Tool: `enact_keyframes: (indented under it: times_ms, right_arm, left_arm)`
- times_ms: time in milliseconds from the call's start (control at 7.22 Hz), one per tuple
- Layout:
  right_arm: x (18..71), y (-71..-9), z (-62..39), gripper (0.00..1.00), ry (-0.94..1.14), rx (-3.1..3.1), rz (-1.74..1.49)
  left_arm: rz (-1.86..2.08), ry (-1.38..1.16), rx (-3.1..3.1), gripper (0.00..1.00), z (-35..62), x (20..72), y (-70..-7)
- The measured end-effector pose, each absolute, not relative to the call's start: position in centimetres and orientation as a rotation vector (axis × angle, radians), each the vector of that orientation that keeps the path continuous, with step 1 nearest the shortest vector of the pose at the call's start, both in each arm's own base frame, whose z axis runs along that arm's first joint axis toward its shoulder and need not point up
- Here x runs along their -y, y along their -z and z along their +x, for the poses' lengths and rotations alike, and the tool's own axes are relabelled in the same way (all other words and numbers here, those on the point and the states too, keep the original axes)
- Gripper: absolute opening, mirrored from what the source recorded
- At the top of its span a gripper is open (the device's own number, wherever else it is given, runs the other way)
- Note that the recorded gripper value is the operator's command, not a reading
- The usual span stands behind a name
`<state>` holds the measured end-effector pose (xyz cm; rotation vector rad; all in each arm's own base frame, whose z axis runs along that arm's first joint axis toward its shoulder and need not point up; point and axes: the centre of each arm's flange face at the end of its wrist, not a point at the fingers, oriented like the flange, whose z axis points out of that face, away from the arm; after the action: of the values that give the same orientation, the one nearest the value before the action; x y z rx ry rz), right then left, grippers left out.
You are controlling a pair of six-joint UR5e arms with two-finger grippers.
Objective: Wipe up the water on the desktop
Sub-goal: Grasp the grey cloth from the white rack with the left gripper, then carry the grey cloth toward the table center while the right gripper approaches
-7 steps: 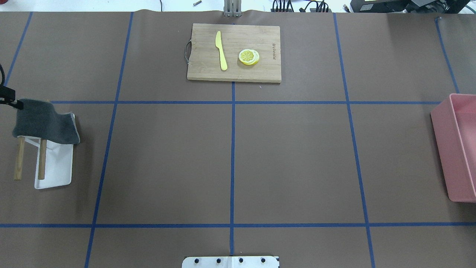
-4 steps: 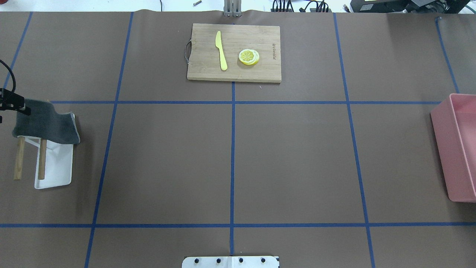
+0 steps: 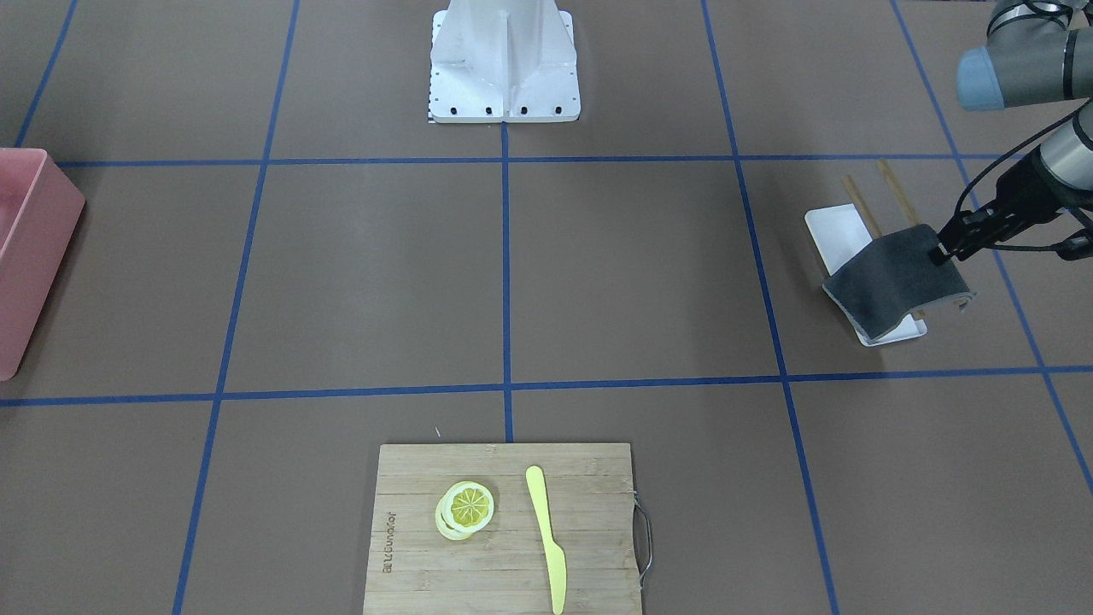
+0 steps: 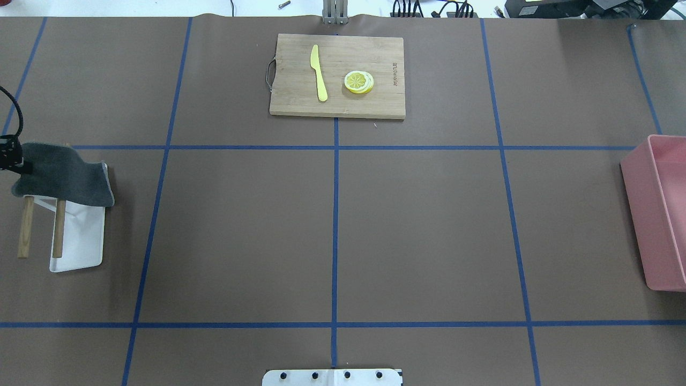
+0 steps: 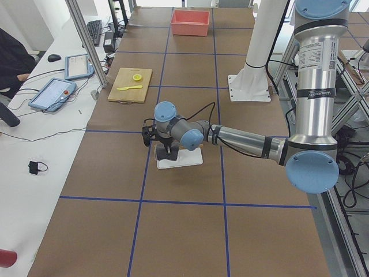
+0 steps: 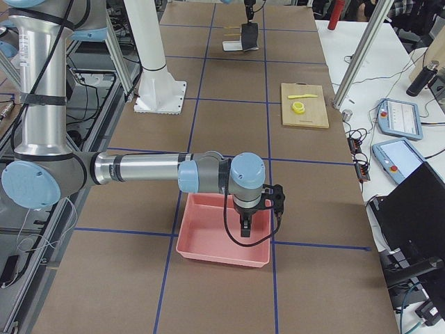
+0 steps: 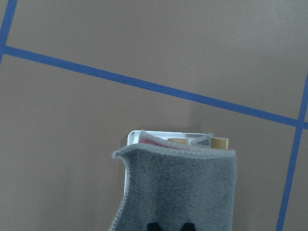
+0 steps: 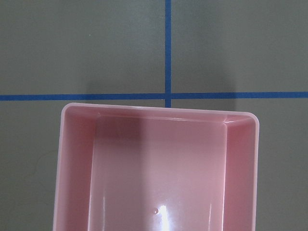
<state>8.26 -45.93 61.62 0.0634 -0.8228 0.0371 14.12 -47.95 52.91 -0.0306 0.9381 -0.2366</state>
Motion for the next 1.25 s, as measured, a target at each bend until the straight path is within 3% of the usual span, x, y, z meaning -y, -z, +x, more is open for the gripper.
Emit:
enact_keyframes:
  times_ms: [693, 1247]
  right_arm:
    - [46.3, -60.0, 8.0, 1.0, -0.043, 0.827, 0.081]
    - [51.2, -48.4, 0.2, 1.0, 0.093, 0.882, 0.184]
  left_arm:
    - [-0.042, 0.264, -1.051, 0.0, 9.8, 48.2, -50.2]
    - [-0.115, 0.408, -1.113, 0.0, 8.2, 51.8, -43.4]
